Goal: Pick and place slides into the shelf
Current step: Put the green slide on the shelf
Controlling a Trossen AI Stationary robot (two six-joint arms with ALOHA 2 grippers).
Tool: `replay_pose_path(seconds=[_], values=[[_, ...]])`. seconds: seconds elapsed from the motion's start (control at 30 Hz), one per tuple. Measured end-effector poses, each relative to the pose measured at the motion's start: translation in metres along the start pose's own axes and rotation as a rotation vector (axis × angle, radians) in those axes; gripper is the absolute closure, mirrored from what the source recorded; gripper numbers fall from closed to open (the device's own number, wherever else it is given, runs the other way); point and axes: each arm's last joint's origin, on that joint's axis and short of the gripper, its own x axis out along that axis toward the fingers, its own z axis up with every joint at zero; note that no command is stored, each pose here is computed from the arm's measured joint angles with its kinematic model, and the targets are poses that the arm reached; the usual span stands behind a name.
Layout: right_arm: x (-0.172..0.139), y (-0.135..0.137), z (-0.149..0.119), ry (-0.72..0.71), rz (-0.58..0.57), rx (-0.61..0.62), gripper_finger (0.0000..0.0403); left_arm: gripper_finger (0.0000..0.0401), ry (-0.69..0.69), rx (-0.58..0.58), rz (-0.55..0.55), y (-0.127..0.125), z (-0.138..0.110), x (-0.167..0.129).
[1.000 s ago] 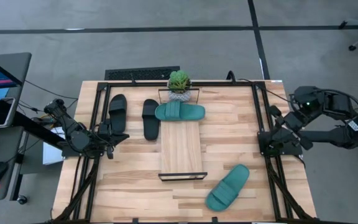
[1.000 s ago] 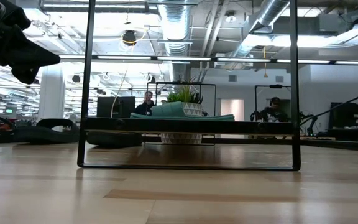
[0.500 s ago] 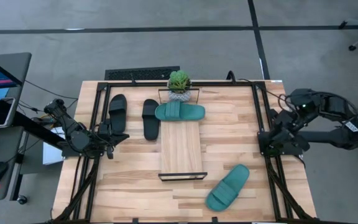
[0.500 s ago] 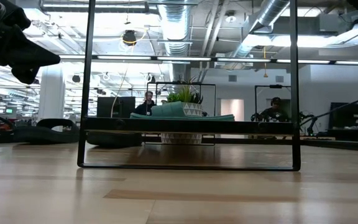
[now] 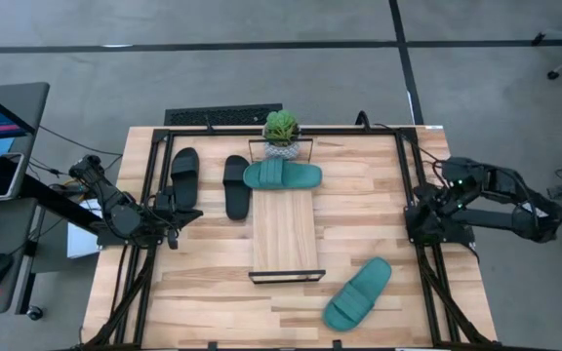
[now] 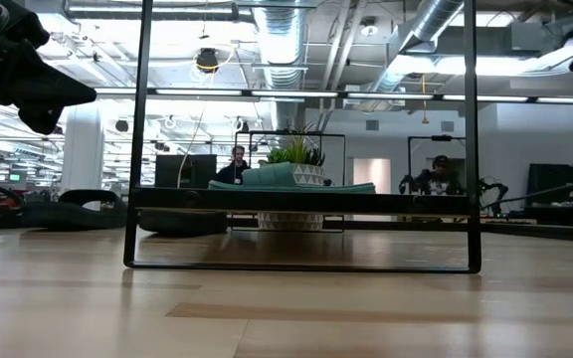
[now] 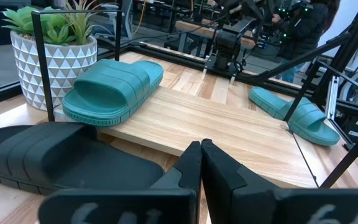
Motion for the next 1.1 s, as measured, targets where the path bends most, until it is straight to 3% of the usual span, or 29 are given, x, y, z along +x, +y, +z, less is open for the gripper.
replay_pose_path(seconds=[0.37, 1.1], values=[[0.013, -0.017, -0.022, -0.015, 0.001, 0.137, 0.0287, 0.0401, 0.000, 0.000, 0.000, 0.000, 0.000, 0.000], [0.041, -0.043, -0.031, 0.045, -0.007, 0.295, 0.0287, 0.0401, 0.000, 0.000, 0.000, 0.000, 0.000, 0.000]])
